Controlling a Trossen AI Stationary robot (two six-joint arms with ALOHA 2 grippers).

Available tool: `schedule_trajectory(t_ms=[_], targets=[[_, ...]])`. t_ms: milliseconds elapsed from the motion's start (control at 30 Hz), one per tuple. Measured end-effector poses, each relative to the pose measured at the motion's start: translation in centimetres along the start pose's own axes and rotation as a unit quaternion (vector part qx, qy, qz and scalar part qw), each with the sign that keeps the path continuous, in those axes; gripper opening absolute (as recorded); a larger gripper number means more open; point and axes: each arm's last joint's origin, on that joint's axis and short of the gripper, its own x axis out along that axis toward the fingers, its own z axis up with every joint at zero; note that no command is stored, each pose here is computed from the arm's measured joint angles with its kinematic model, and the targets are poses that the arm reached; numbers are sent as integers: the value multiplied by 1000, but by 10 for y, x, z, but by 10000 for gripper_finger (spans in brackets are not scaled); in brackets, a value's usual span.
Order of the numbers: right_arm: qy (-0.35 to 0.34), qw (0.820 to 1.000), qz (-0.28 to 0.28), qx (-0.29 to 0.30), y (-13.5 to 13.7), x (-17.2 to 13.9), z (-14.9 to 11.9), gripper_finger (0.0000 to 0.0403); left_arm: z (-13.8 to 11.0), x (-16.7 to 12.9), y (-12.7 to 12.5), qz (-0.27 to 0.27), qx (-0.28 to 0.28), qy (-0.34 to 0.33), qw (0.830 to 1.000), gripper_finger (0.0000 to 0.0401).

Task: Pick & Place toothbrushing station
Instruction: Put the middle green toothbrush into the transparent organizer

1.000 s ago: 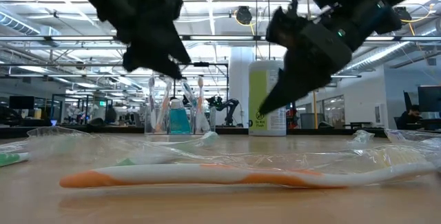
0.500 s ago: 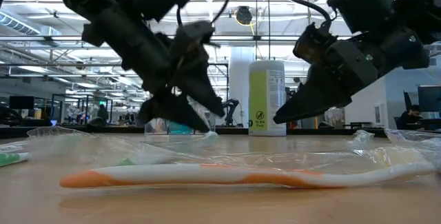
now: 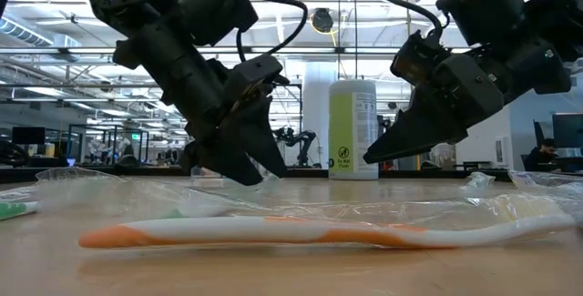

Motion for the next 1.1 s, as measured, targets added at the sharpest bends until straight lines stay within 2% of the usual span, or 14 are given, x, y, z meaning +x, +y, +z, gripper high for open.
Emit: schedule_trajectory(t_ms=[433, 933, 1100], targets=[[0, 1000, 0, 0, 0, 0, 0, 215, 4, 1, 7, 25, -6, -9, 1000, 107], [1, 1000, 0, -13, 0, 0, 0, 215, 7, 1, 4, 11, 5, -25, 1000, 34], [1, 1000, 0, -13, 0, 0, 0, 215, 11, 0, 0, -8, 23, -45, 999, 12]])
